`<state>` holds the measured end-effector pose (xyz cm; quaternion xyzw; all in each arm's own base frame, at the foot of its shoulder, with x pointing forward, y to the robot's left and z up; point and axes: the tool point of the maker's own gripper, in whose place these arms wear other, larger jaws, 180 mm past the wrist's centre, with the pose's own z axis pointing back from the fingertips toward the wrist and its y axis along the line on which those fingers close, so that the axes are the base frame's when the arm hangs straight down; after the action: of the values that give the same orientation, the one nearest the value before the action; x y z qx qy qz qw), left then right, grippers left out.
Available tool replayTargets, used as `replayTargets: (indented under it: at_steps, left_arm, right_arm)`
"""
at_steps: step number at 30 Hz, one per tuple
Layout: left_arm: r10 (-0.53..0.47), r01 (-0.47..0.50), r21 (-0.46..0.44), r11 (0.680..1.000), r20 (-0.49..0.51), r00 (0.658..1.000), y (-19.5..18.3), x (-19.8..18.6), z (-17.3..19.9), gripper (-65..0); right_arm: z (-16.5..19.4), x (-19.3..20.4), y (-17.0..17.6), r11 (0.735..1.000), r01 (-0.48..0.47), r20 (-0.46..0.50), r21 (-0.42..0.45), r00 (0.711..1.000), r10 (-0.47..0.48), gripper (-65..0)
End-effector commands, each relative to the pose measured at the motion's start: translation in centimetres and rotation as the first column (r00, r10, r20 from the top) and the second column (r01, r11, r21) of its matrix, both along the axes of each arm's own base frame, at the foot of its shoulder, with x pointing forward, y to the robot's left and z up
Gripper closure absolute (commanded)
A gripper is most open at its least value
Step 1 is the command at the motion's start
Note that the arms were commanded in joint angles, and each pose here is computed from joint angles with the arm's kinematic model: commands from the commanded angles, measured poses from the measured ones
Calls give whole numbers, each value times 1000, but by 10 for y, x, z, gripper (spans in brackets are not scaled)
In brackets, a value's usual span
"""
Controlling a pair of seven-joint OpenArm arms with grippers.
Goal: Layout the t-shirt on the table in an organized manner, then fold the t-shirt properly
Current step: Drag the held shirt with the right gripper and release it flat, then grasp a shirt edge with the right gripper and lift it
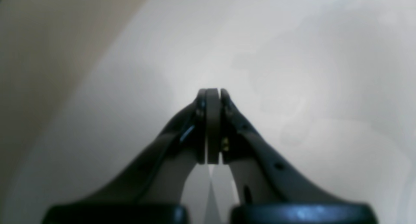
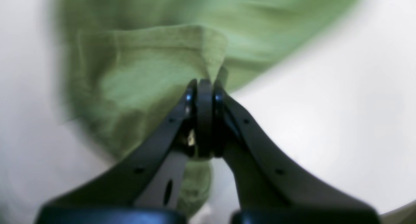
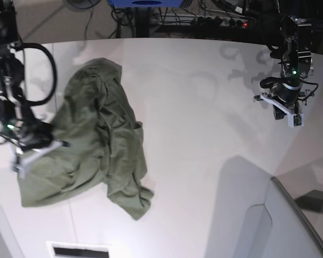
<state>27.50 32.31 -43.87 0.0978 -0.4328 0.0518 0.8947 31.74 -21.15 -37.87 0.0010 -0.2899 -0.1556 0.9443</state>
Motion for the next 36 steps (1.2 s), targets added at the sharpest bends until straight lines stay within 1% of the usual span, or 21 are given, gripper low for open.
replayTargets:
  at_steps: [1,2,4,6,9,10,12,15,16,18,21,22,24,25,27,28,29,30,31,34,36]
  left_arm:
    - [-3,1,23,1000,51,999,7,11,16,0]
    - [-4,2,22,1000,53,999,6,11,16,0]
    - [-4,3,22,1000,56,998,6,12,17,0]
    - [-4,3,22,1000,56,998,6,12,17,0]
    - [-4,2,22,1000,55,998,6,12,17,0]
    - [-3,2,22,1000,55,998,6,12,17,0]
    - [-4,3,22,1000,54,999,6,12,16,0]
    - [-18,17,19,1000,48,999,1,13,14,0]
    - [-35,34,18,999,41,999,-4,13,12,0]
    - [-61,61,18,998,35,998,-12,14,10,0]
    - [-74,74,13,997,28,997,-18,14,7,0]
    - [-73,72,10,997,26,997,-18,13,6,0]
    - [-70,70,9,997,27,997,-18,14,6,0]
    - [-70,70,9,997,27,997,-18,14,6,0]
    - [-72,71,10,997,36,997,-19,17,9,0]
    - [-72,72,10,997,45,996,-19,20,12,0]
    - [-70,70,10,997,47,996,-18,22,12,0]
    - [-70,69,11,998,50,996,-18,24,13,0]
    - [-70,69,11,998,52,996,-18,24,13,0]
    - [-72,72,11,997,57,996,-19,26,15,0]
    - [-67,67,12,998,56,996,-17,25,15,0]
  right_arm:
    - [17,5,-32,996,80,58,-26,995,-78,0]
    - [18,-5,-60,986,165,63,-27,985,-163,0]
    - [16,-28,-103,950,313,61,-19,948,-311,0]
    - [10,-54,-143,887,462,63,-9,885,-461,0]
    - [-9,-90,-186,790,613,35,-13,790,-612,0]
    - [-22,-98,-191,774,633,2,-21,774,-633,0]
    - [-41,-108,-193,757,653,-55,-28,755,-653,-2]
    - [-49,-107,-188,741,671,-77,-5,739,-669,-6]
    - [-49,-106,-186,739,673,-77,1,737,-671,-29]
    - [-42,-101,-184,748,664,-57,7,747,-662,-98]
    - [-16,-90,-181,778,628,24,6,778,-628,-233]
    - [-4,-83,-172,806,592,61,4,804,-591,-287]
    - [18,-61,-133,890,457,125,-5,883,-453,-419]
    - [27,-50,-109,926,378,149,-6,916,-373,-476]
    - [38,-32,-55,983,184,172,-20,969,-177,-570]
    - [34,-26,-25,997,80,159,-19,984,-76,-578]
    - [32,-17,5,999,-27,154,-20,988,30,-573]
    - [27,-11,33,992,-128,141,-24,982,130,-560]
    - [18,-9,57,980,-200,117,-22,973,201,-536]
    - [-8,-3,103,950,-312,46,-14,949,312,-441]
    - [-24,-4,121,939,-345,1,-4,939,345,-393]
